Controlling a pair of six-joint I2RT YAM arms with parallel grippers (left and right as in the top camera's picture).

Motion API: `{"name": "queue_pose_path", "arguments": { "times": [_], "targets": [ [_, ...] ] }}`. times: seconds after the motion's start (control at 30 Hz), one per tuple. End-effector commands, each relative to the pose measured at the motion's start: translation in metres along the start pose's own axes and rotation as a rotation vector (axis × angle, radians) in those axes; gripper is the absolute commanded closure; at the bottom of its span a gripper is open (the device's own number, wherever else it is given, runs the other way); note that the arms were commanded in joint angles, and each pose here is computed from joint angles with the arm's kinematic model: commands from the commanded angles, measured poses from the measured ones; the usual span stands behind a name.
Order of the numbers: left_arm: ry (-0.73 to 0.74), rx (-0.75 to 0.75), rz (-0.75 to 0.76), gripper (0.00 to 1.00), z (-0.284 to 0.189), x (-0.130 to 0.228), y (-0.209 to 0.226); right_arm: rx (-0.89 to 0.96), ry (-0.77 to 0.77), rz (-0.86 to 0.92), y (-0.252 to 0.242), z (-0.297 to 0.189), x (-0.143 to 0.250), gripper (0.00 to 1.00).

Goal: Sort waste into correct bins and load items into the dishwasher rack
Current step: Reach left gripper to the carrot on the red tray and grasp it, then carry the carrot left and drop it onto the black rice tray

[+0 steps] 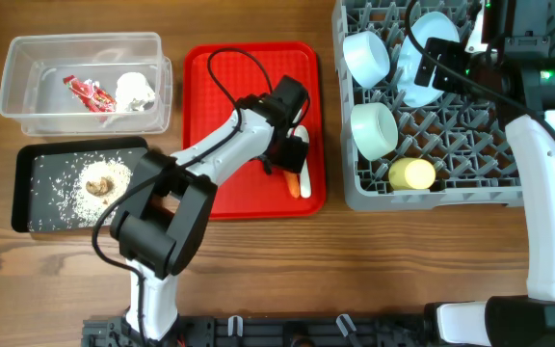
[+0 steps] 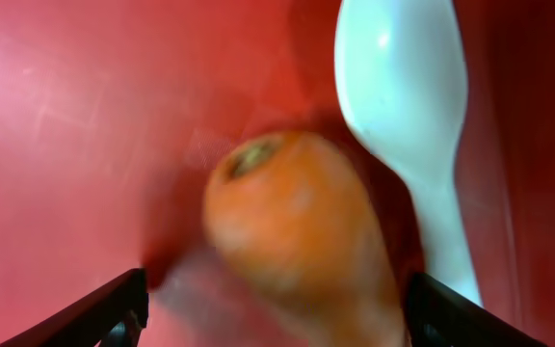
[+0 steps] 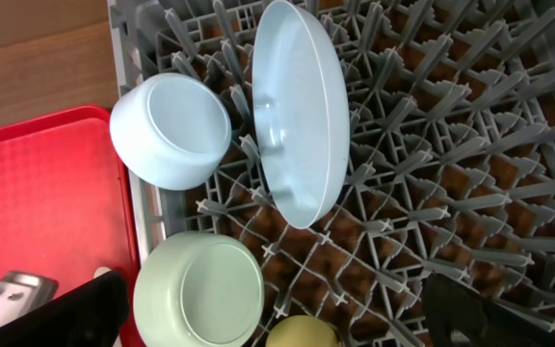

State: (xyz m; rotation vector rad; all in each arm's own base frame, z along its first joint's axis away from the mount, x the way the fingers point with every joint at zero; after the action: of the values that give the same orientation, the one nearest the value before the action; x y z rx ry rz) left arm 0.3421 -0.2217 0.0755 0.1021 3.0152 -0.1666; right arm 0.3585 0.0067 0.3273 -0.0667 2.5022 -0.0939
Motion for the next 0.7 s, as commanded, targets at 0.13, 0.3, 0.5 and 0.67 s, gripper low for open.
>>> {"name": "queue_pose_path", "arguments": {
  "times": [0.13, 0.3, 0.5, 0.67],
  "targets": [
    [0.017, -0.021, 0.030, 0.32, 0.013, 0.000, 0.005, 0.013, -0.011, 0.013, -0.002, -0.005, 0.000, 0.00],
    [0.086, -0.058, 0.006, 0.47, 0.012, 0.012, 0.012, 0.013, -0.008, 0.013, -0.002, -0.005, 0.000, 0.00],
    [0.177, -0.125, -0.148, 0.60, 0.009, 0.029, 0.021, 0.013, -0.010, 0.013, -0.002, -0.005, 0.000, 0.00],
    [0.166, -0.134, -0.190, 0.76, 0.009, 0.028, 0.021, 0.013, -0.009, 0.013, -0.002, -0.005, 0.000, 0.00]
  ]
}}
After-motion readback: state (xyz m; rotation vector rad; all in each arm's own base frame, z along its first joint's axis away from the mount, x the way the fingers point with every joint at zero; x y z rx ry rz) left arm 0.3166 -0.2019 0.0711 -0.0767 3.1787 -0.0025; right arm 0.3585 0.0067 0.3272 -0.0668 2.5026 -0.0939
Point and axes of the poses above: each gripper's point midway between its finger pads, its own z axis out along the fingers, its own y axis along the line the jaws close on, x = y × z, the point moved 7 cm from there along -z, back along the fingers, and after that the axes turned 15 degrees about -z, right-handed, at the moved point
